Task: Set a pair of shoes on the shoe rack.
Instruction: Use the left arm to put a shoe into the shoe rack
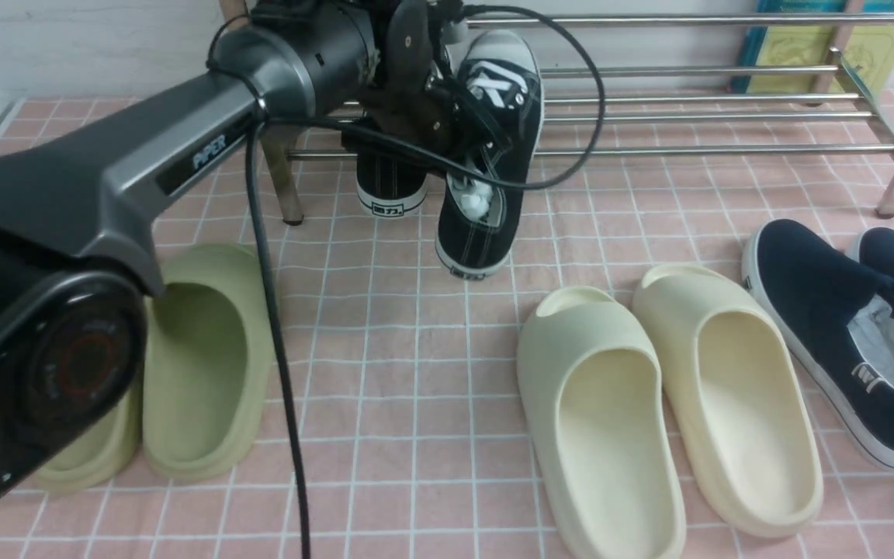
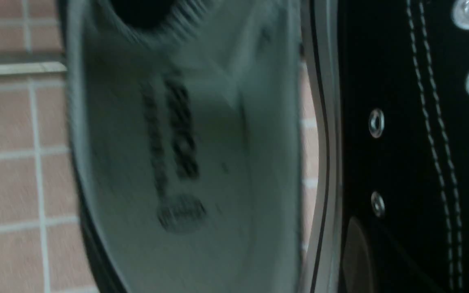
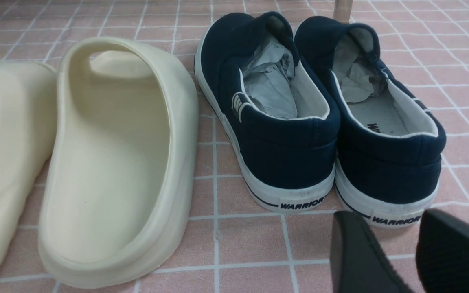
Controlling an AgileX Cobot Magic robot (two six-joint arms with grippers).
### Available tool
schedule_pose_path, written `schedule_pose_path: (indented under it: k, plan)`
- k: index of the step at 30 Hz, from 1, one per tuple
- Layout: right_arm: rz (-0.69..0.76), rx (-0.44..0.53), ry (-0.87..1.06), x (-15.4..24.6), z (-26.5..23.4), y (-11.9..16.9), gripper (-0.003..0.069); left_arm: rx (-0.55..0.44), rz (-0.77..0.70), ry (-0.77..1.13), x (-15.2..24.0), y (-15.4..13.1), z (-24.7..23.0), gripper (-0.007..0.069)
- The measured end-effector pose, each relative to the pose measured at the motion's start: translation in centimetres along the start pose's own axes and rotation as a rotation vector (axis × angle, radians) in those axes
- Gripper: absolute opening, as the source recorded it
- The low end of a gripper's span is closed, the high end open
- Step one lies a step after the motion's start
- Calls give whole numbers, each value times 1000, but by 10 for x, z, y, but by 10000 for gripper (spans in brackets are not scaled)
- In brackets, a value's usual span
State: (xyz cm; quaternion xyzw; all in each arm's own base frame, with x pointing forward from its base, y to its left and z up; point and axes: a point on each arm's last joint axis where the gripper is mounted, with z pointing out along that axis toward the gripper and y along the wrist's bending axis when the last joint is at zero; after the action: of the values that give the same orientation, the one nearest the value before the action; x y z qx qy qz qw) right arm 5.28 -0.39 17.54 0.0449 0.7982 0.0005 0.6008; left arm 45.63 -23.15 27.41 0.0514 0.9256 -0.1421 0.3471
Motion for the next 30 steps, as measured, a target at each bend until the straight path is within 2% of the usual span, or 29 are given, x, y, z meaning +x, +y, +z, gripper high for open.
schedule_pose_path:
  k: [8, 20, 24, 30]
  plan:
    - [0, 0, 0, 0, 0, 0, 240, 22, -23, -106, -29, 2, 11, 33]
    - [1, 0, 0, 0, 0, 0, 240, 28, 61, -146, -32, 1, 23, 64]
    - [1, 0, 0, 0, 0, 0, 240, 34, 85, -174, -35, 0, 22, 118]
    - [0, 0, 0, 0, 0, 0, 240, 37, 87, -191, -37, 0, 20, 256]
